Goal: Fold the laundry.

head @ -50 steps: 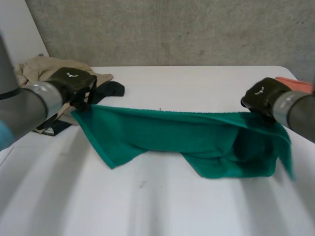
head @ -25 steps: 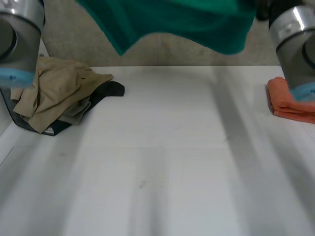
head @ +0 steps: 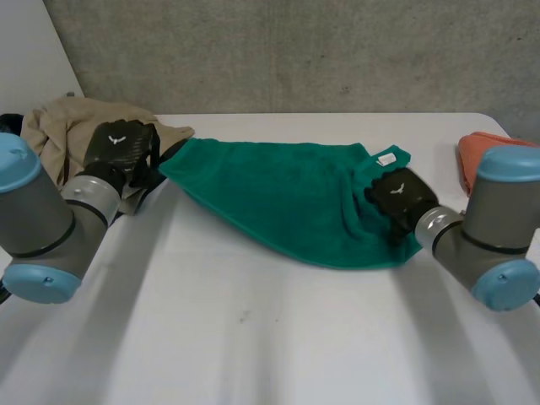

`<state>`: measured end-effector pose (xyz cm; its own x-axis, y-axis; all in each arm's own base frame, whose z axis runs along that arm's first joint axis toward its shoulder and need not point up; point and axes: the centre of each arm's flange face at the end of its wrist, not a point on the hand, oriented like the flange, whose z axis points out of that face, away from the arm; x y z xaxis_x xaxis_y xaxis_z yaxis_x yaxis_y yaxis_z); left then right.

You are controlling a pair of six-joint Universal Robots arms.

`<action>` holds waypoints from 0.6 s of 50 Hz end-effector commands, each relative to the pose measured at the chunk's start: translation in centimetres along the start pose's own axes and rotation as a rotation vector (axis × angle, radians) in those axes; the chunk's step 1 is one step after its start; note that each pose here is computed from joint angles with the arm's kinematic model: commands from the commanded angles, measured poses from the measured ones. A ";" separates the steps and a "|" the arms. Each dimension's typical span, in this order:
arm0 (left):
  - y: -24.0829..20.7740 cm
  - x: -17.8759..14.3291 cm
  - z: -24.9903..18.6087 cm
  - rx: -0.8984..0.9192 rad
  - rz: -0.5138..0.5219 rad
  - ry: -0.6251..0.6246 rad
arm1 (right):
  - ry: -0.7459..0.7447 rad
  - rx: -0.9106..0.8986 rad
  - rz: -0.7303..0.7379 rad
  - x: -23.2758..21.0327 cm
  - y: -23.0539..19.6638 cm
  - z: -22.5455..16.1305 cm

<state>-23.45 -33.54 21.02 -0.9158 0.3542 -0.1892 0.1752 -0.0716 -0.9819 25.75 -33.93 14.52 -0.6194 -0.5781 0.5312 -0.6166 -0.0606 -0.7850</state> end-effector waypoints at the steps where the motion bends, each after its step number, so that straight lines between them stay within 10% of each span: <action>1: -2.8 -0.2 -1.6 0.040 -0.015 0.010 | 0.091 -0.005 0.306 4.5 -1.5 -2.5; 14: -4.2 0.0 -2.5 0.049 -0.051 0.037 | -0.007 -0.305 0.435 4.7 4.1 -3.7; 30: -7.7 1.4 -3.1 0.119 -0.063 0.075 | 0.028 -0.218 0.571 0.2 3.8 -3.4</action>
<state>-24.47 -29.81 27.60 -0.8972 0.4220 -0.1297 0.0752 -0.1433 -0.9868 20.60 -31.99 12.71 -0.8906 -0.4520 0.0508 -0.2846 0.4667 -0.8374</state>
